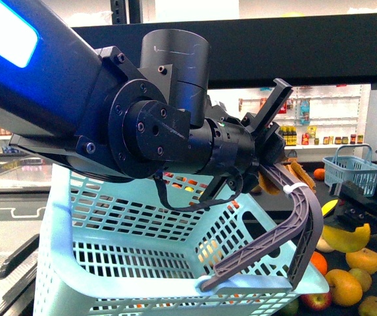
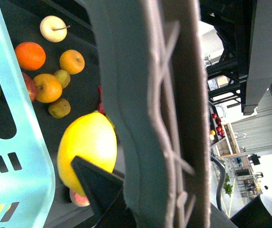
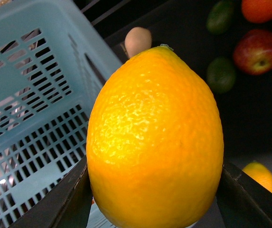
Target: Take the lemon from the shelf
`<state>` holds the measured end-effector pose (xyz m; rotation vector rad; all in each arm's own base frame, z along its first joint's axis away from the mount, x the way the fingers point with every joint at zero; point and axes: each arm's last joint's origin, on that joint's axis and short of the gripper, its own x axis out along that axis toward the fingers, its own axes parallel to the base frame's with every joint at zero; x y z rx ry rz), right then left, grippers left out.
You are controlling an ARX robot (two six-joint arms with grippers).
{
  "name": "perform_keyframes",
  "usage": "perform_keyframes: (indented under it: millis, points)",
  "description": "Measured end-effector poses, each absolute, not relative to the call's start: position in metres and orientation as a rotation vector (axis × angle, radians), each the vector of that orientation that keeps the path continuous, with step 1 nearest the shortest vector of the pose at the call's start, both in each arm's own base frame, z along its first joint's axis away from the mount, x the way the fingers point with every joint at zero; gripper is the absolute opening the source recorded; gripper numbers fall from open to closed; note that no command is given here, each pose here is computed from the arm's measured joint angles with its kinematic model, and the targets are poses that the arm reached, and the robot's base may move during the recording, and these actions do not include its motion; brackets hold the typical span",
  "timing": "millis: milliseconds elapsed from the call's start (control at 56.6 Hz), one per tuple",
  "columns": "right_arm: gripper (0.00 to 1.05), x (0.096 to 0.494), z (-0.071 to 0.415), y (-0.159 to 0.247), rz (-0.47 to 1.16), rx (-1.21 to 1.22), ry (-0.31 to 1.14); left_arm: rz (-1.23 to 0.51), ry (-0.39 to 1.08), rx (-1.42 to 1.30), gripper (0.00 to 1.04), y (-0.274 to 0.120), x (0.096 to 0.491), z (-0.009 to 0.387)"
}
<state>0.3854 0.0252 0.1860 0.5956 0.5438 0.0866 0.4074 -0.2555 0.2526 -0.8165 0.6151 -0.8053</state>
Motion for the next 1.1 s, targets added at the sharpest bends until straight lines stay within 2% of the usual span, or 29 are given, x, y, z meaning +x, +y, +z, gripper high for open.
perform_keyframes:
  millis: [141, 336, 424, 459, 565, 654, 866, 990, 1096]
  points:
    - [0.63, 0.387, 0.182, 0.055, 0.136, 0.632, 0.579, -0.805, 0.615, -0.816, 0.07, -0.255, 0.407, 0.253]
    - [0.64, 0.387, 0.171, 0.07, 0.152, 0.622, 0.619, -0.805, 0.615, -0.816, 0.07, -0.255, 0.407, 0.253]
    - [0.77, 0.387, 0.169, 0.071, 0.152, 0.621, 0.618, -0.805, 0.615, -0.816, 0.07, -0.255, 0.407, 0.253]
    - [0.85, 0.387, 0.17, 0.07, 0.153, 0.621, 0.606, -0.805, 0.615, -0.816, 0.07, -0.255, 0.407, 0.253]
    - [0.98, 0.389, 0.173, 0.064, 0.147, 0.629, 0.58, -0.805, 0.615, -0.817, 0.07, -0.255, 0.407, 0.253]
    - [0.97, 0.389, 0.179, 0.049, 0.125, 0.641, 0.547, -0.808, 0.618, -0.819, 0.07, -0.256, 0.407, 0.253]
    - [0.97, 0.362, 0.209, -0.022, 0.062, 0.597, 0.38, -0.8, 0.614, -0.817, 0.07, -0.255, 0.408, 0.252]
    - [0.97, 0.341, 0.186, -0.058, 0.013, 0.534, 0.375, -0.801, 0.616, -0.82, 0.07, -0.255, 0.408, 0.252]
    - [0.97, 0.324, 0.145, -0.073, -0.017, 0.452, 0.456, -0.803, 0.617, -0.819, 0.07, -0.255, 0.408, 0.252]
